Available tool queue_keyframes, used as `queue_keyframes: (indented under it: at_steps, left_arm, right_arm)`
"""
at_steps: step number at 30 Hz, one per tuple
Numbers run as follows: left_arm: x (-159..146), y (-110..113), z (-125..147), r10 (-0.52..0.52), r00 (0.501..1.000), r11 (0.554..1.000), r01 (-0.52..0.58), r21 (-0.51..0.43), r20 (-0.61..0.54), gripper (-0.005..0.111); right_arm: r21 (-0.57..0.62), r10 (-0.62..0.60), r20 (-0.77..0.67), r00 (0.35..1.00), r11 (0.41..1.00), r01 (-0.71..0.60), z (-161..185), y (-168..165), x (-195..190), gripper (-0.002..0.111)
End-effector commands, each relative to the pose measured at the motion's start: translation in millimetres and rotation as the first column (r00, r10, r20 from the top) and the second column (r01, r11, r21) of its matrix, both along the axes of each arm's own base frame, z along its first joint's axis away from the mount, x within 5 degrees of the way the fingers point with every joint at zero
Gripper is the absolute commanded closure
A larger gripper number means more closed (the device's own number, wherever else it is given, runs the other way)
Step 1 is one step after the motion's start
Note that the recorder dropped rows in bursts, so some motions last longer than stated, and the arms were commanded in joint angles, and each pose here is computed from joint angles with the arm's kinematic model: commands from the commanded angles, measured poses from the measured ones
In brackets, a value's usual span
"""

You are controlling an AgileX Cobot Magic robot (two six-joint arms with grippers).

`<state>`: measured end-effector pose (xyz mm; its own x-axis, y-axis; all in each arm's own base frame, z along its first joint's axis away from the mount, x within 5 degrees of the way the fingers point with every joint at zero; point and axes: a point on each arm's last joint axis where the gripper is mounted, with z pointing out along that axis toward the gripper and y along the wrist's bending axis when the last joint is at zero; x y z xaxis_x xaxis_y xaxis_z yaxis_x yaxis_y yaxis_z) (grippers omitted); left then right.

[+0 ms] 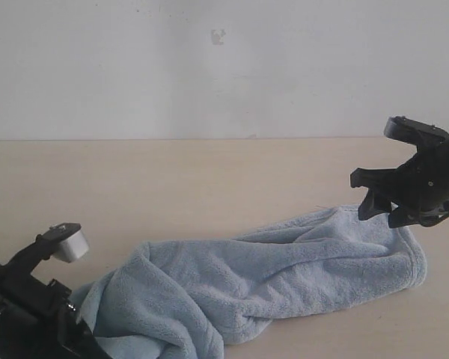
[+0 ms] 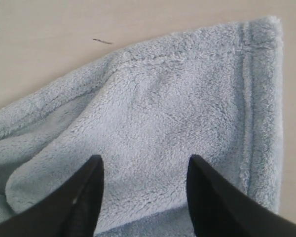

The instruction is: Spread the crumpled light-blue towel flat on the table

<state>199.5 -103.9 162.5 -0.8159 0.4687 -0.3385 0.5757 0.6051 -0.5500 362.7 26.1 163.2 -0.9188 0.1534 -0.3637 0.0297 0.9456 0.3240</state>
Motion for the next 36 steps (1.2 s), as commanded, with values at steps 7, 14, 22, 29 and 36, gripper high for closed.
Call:
queue_keyframes:
  at_steps: [7,14,22,29,36]
  left_arm:
    - [32.8,-3.2,19.3,0.16,0.979,0.987,-0.159,-0.017,0.127,0.056]
    - [24.9,50.4,1.1,0.314,0.942,0.752,-0.322,0.575,0.118,0.056]
    - [9.5,56.6,-2.6,0.365,0.931,0.697,-0.277,0.662,0.005,0.056]
    - [-11.5,56.1,-26.2,0.31,0.951,0.749,-0.23,0.621,-0.021,0.056]
    - [-7.0,56.3,-29.5,0.307,0.95,0.754,-0.28,0.595,0.058,0.056]
  right_arm:
    - [0.002,0.008,-0.002,1.0,1.0,-0.008,1.5,0.7,-0.1,0.058]
    - [-0.001,0.001,0.01,1.0,1.0,-0.001,1.8,0.2,1.0,0.058]
    - [-0.001,0.002,0.009,1.0,1.0,-0.002,1.8,0.2,0.9,0.058]
    - [0.004,0.004,0.002,1.0,1.0,-0.004,1.7,0.7,0.3,0.058]
    - [0.004,0.004,0.002,1.0,1.0,-0.004,1.7,0.7,0.3,0.058]
